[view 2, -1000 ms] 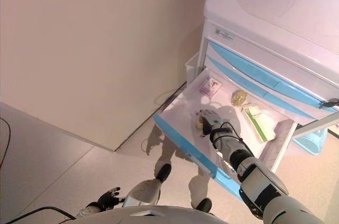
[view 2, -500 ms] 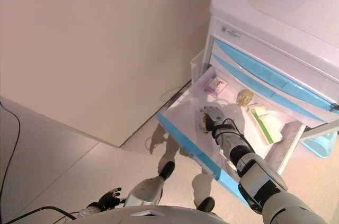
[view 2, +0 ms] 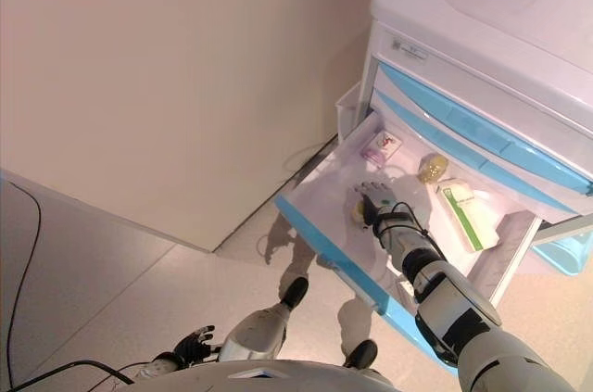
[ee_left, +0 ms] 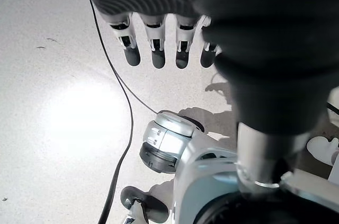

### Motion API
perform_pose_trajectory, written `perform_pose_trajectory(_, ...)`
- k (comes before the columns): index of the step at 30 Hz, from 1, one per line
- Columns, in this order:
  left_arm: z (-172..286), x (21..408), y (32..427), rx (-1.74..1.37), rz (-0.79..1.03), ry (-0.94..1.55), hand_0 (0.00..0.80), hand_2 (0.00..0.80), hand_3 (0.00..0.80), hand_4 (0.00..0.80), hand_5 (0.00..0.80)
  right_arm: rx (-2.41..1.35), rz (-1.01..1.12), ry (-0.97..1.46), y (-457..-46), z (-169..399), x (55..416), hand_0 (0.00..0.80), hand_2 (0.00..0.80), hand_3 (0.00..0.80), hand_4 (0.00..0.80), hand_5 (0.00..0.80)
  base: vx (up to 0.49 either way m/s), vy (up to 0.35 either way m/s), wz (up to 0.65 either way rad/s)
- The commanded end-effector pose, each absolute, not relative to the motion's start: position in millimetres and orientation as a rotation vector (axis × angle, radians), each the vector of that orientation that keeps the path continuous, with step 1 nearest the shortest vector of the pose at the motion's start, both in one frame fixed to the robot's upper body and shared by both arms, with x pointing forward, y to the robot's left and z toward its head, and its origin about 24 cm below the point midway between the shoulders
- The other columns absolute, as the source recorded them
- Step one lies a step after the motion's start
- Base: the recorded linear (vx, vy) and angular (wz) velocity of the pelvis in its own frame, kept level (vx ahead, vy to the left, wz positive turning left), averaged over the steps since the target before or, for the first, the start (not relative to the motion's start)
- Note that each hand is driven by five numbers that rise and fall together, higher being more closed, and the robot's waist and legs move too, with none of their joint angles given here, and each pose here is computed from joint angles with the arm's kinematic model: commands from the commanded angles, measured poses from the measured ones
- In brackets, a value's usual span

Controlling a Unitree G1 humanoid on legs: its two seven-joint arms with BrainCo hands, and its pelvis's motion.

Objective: Open the drawer and pick up the medicine

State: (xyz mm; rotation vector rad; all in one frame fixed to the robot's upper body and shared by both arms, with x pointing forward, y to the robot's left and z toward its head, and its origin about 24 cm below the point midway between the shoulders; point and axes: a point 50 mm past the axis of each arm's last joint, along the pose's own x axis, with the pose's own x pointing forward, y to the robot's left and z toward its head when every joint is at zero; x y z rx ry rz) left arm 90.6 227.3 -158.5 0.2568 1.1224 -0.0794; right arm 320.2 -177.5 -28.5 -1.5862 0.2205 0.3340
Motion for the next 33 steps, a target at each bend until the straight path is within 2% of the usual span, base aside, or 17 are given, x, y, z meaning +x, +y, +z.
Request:
perform_pose_trajectory(1, -156.1, 100.3, 229.0, 0.307, -0.114, 1.098, 0.000, 0.000, 0.000, 0.000, 0.000, -1.615, 0.276, 0.128, -172.4, 0.7, 343.6, 0.000, 0.000, 0.000, 0.000, 0.000, 0.000, 0.000, 0.00)
perform_pose_trajectory(4, -155.8, 101.3, 229.1, 0.307, -0.114, 1.097, 0.000, 0.000, 0.000, 0.000, 0.000, -1.617, 0.285, 0.135, -172.9, -0.3, 343.0, 0.000, 0.000, 0.000, 0.000, 0.000, 0.000, 0.000, 0.00)
perform_pose_trajectory(6, -155.9, 101.4, 229.0, 0.309, -0.114, 1.098, 0.000, 0.000, 0.000, 0.000, 0.000, -1.614, 0.292, 0.141, -172.8, -0.9, 342.6, 0.154, 0.154, 0.154, 0.154, 0.154, 0.000, 0.000, 0.00)
perform_pose_trajectory(7, -156.0, 101.7, 228.5, 0.310, -0.113, 1.097, 0.000, 0.000, 0.000, 0.000, 0.000, -1.617, 0.298, 0.141, -171.8, -1.4, 342.4, 0.445, 0.445, 0.445, 0.445, 0.445, 0.000, 0.000, 0.00)
perform_pose_trajectory(8, -155.9, 102.2, 228.5, 0.311, -0.112, 1.097, 0.000, 0.000, 0.000, 0.000, 0.000, -1.619, 0.301, 0.142, -170.9, -1.8, 342.3, 0.580, 0.580, 0.580, 0.580, 0.580, 0.000, 0.000, 0.00)
perform_pose_trajectory(9, -155.7, 102.5, 229.0, 0.312, -0.112, 1.096, 0.000, 0.000, 0.000, 0.000, 0.000, -1.618, 0.302, 0.141, -170.7, -2.0, 342.1, 0.627, 0.627, 0.627, 0.627, 0.627, 0.000, 0.000, 0.00)
perform_pose_trajectory(10, -155.5, 102.3, 229.9, 0.313, -0.112, 1.096, 0.000, 0.000, 0.000, 0.000, 0.000, -1.620, 0.303, 0.142, -170.9, -2.1, 342.1, 0.791, 0.791, 0.791, 0.791, 0.791, 0.000, 0.000, 0.00)
perform_pose_trajectory(12, -155.6, 102.3, 229.6, 0.315, -0.112, 1.095, 0.000, 0.000, 0.000, 0.000, 0.000, -1.620, 0.305, 0.143, -170.6, -1.9, 342.3, 0.800, 0.800, 0.800, 0.800, 0.800, 0.000, 0.000, 0.00)
perform_pose_trajectory(29, -154.2, 105.0, 233.2, 0.331, -0.116, 1.096, 0.000, 0.000, 0.000, 0.000, 0.000, -1.611, 0.300, 0.132, -170.8, -2.8, 340.7, 0.800, 0.800, 0.800, 0.800, 0.800, 0.000, 0.000, 0.00)
perform_pose_trajectory(30, -154.1, 104.7, 233.8, 0.332, -0.116, 1.097, 0.000, 0.000, 0.000, 0.000, 0.000, -1.610, 0.300, 0.139, -171.4, -3.1, 340.6, 0.602, 0.602, 0.602, 0.602, 0.602, 0.000, 0.000, 0.00)
perform_pose_trajectory(31, -154.1, 104.2, 234.5, 0.333, -0.115, 1.098, 0.000, 0.000, 0.000, 0.000, 0.000, -1.612, 0.303, 0.148, -172.3, -3.8, 340.1, 0.000, 0.000, 0.000, 0.000, 0.000, 0.000, 0.000, 0.00)
perform_pose_trajectory(33, -154.0, 104.3, 235.0, 0.334, -0.115, 1.100, 0.000, 0.000, 0.000, 0.000, 0.000, -1.619, 0.316, 0.172, -173.6, -7.0, 338.3, 0.000, 0.000, 0.000, 0.000, 0.000, 0.000, 0.000, 0.00)
